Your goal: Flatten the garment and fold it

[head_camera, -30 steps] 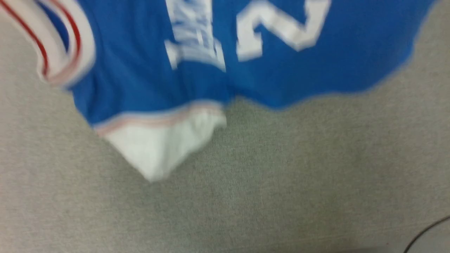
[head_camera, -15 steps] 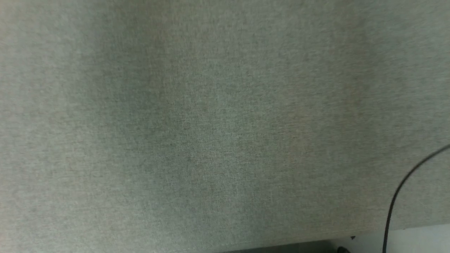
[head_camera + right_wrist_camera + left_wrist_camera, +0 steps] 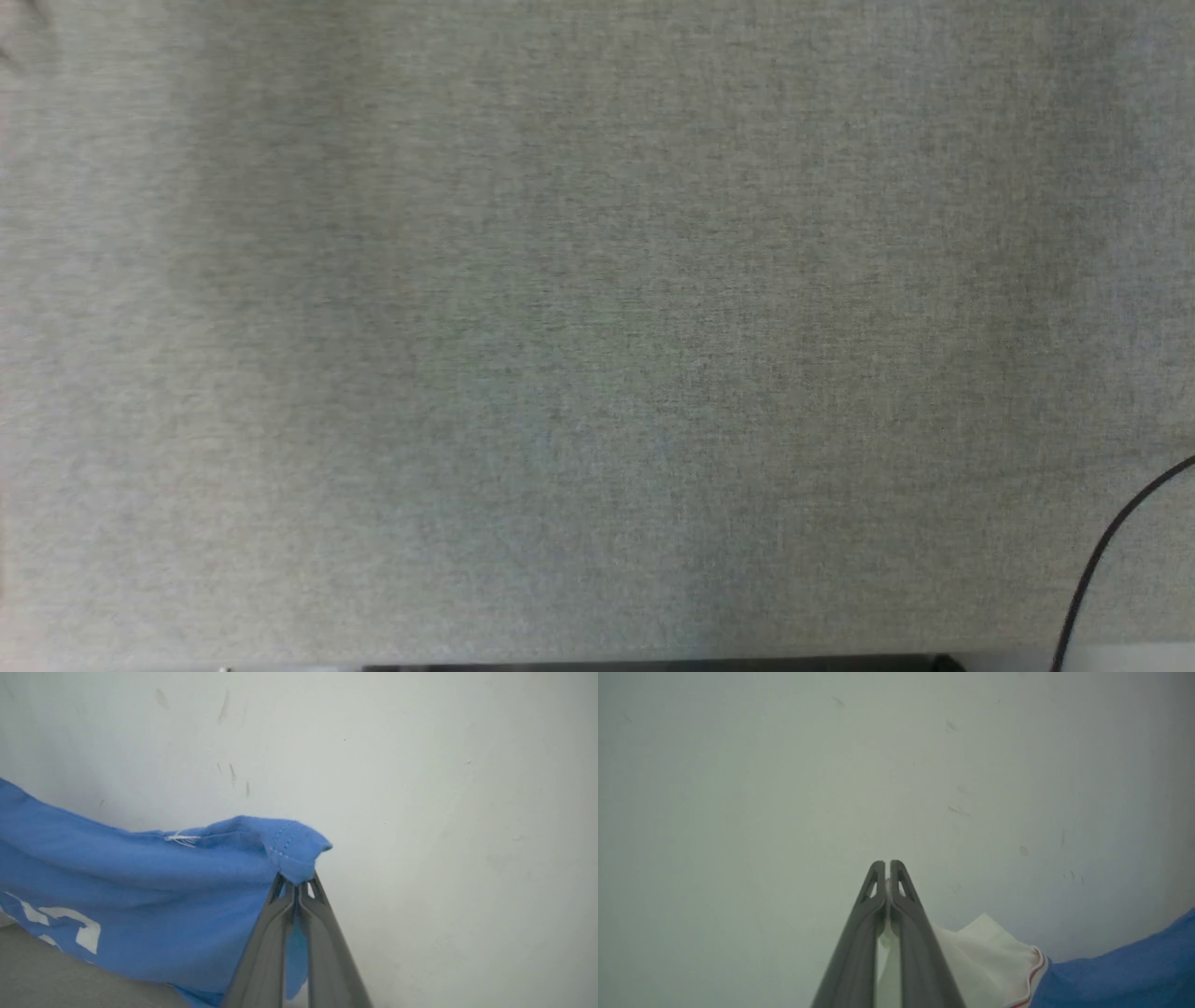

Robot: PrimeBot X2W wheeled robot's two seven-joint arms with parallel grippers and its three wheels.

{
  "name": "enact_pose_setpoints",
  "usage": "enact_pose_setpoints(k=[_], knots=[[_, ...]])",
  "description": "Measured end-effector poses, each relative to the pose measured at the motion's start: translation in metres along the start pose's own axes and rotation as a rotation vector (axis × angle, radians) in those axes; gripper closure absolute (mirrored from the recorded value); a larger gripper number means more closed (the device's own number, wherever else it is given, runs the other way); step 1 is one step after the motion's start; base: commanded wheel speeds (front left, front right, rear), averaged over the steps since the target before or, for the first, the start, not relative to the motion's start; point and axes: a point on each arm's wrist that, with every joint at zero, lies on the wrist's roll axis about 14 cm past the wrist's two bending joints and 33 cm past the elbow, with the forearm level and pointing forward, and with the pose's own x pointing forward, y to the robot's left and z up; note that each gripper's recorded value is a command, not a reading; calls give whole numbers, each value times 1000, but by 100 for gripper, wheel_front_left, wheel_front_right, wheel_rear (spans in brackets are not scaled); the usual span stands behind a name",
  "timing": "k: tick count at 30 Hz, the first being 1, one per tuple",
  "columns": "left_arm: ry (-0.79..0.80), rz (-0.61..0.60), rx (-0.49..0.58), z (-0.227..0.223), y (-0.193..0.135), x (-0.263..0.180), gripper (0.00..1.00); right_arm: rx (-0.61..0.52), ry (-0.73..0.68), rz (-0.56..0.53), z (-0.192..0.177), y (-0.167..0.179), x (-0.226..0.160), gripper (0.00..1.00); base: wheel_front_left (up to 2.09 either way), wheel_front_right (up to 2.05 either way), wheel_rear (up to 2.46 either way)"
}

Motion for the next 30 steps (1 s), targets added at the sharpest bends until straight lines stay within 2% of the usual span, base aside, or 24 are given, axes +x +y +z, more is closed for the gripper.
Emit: enact_pose_setpoints(k=[6,12,16,21,30], knots=[[290,-53,-48,-75,-25,-99,100,25,145,108,-54,49,-51,100,0,0,0],[620,-78,-79,-99,-34,-212,100,23,252,203,-71,79,-121,100,0,0,0],[786,-85,-87,-86,-32,-275,100,20,304,249,-72,85,-167,100,0,0,0],[852,-51,-97,-57,-21,-317,100,64,354,259,-65,85,-203,100,0,0,0],[1011,-72,-230,-5,-51,-405,100,81,494,281,-61,79,-280,100,0,0,0]])
